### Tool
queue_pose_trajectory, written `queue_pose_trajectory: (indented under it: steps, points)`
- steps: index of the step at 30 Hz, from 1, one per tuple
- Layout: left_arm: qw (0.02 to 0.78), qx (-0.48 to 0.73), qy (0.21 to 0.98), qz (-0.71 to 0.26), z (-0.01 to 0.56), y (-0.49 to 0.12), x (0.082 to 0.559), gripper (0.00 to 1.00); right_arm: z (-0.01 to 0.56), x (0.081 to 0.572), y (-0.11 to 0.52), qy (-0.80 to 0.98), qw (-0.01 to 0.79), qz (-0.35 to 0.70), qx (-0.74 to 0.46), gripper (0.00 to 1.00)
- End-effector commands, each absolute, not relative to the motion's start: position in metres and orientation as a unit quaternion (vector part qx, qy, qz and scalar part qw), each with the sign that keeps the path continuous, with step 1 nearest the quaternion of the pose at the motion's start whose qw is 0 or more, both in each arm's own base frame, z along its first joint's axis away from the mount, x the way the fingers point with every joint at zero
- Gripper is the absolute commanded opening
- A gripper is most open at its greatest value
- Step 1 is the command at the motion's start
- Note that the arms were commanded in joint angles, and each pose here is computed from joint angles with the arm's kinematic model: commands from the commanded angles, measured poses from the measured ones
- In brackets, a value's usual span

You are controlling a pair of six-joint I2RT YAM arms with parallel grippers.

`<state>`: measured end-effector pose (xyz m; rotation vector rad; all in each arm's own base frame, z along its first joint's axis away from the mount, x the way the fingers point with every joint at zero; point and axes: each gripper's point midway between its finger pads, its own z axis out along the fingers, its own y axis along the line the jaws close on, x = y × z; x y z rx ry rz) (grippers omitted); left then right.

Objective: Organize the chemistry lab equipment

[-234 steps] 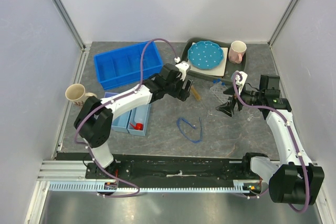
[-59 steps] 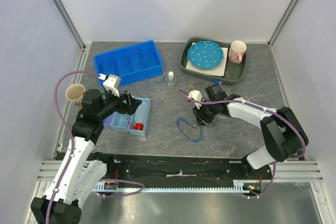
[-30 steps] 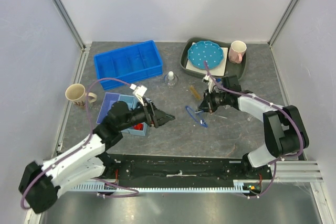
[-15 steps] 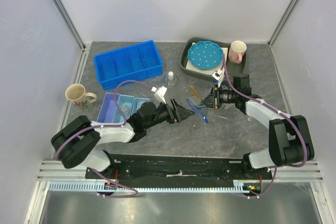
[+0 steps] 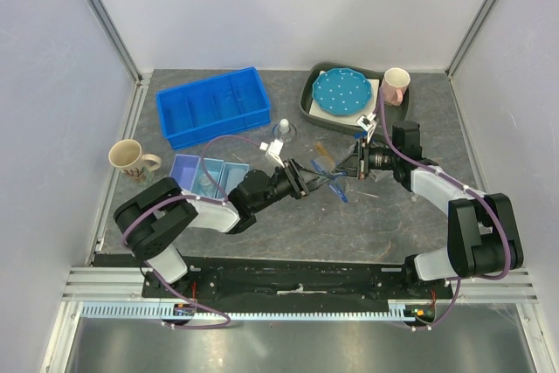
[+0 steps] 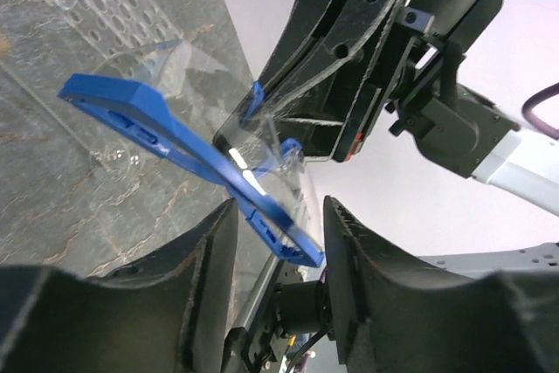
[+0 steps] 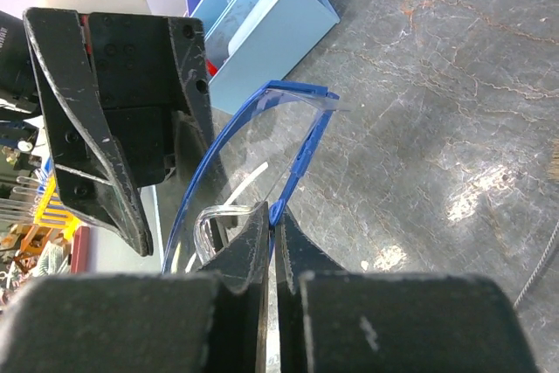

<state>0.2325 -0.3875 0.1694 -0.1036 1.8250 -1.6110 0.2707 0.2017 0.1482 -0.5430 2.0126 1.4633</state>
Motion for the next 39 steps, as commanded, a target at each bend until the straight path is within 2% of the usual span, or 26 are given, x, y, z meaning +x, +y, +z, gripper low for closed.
queue_pose_trajectory:
  steps: [1, 3, 6, 8, 12, 14, 16, 19, 20, 22, 23, 32, 37, 39]
  points:
    - [0.367, -0.052, 0.656, -0.657, 0.210, -0.396, 0.242, 0.47, 0.159, 0.269, 0.202, 0.737, 0.309, 0.558, -0.224, 0.06]
    - [0.365, -0.051, 0.666, -0.649, 0.205, -0.398, 0.244, 0.45, 0.159, 0.269, 0.202, 0.737, 0.310, 0.557, -0.224, 0.06]
    - [0.361, -0.052, 0.671, -0.646, 0.201, -0.400, 0.245, 0.30, 0.159, 0.269, 0.202, 0.736, 0.310, 0.558, -0.225, 0.06]
    - [0.360, -0.051, 0.672, -0.645, 0.200, -0.401, 0.245, 0.26, 0.160, 0.269, 0.202, 0.736, 0.312, 0.557, -0.226, 0.07]
    - [0.360, -0.044, 0.674, -0.643, 0.198, -0.401, 0.243, 0.08, 0.160, 0.268, 0.202, 0.734, 0.312, 0.558, -0.229, 0.08]
    - [0.362, -0.041, 0.672, -0.645, 0.201, -0.400, 0.244, 0.02, 0.161, 0.267, 0.202, 0.732, 0.313, 0.559, -0.232, 0.10]
    - [0.361, -0.034, 0.673, -0.645, 0.201, -0.400, 0.243, 0.02, 0.162, 0.266, 0.202, 0.731, 0.314, 0.559, -0.235, 0.12]
    - [0.360, -0.022, 0.673, -0.646, 0.205, -0.396, 0.242, 0.02, 0.163, 0.265, 0.201, 0.728, 0.319, 0.554, -0.248, 0.22]
    - [0.362, -0.022, 0.675, -0.642, 0.203, -0.392, 0.245, 0.02, 0.165, 0.265, 0.200, 0.726, 0.324, 0.549, -0.256, 0.29]
    - [0.355, -0.013, 0.680, -0.641, 0.206, -0.386, 0.242, 0.02, 0.166, 0.263, 0.199, 0.724, 0.329, 0.542, -0.271, 0.37]
    - [0.357, -0.011, 0.684, -0.636, 0.206, -0.380, 0.245, 0.02, 0.170, 0.262, 0.198, 0.719, 0.336, 0.539, -0.282, 0.44]
    - [0.314, 0.084, 0.740, -0.588, 0.202, -0.350, 0.221, 0.02, 0.194, 0.242, 0.188, 0.676, 0.378, 0.514, -0.370, 0.81]
    - [0.314, 0.121, 0.758, -0.559, 0.213, -0.329, 0.214, 0.02, 0.202, 0.238, 0.182, 0.666, 0.395, 0.507, -0.379, 0.83]
    - [0.306, 0.137, 0.788, -0.517, 0.207, -0.311, 0.209, 0.02, 0.201, 0.242, 0.177, 0.673, 0.409, 0.480, -0.386, 0.83]
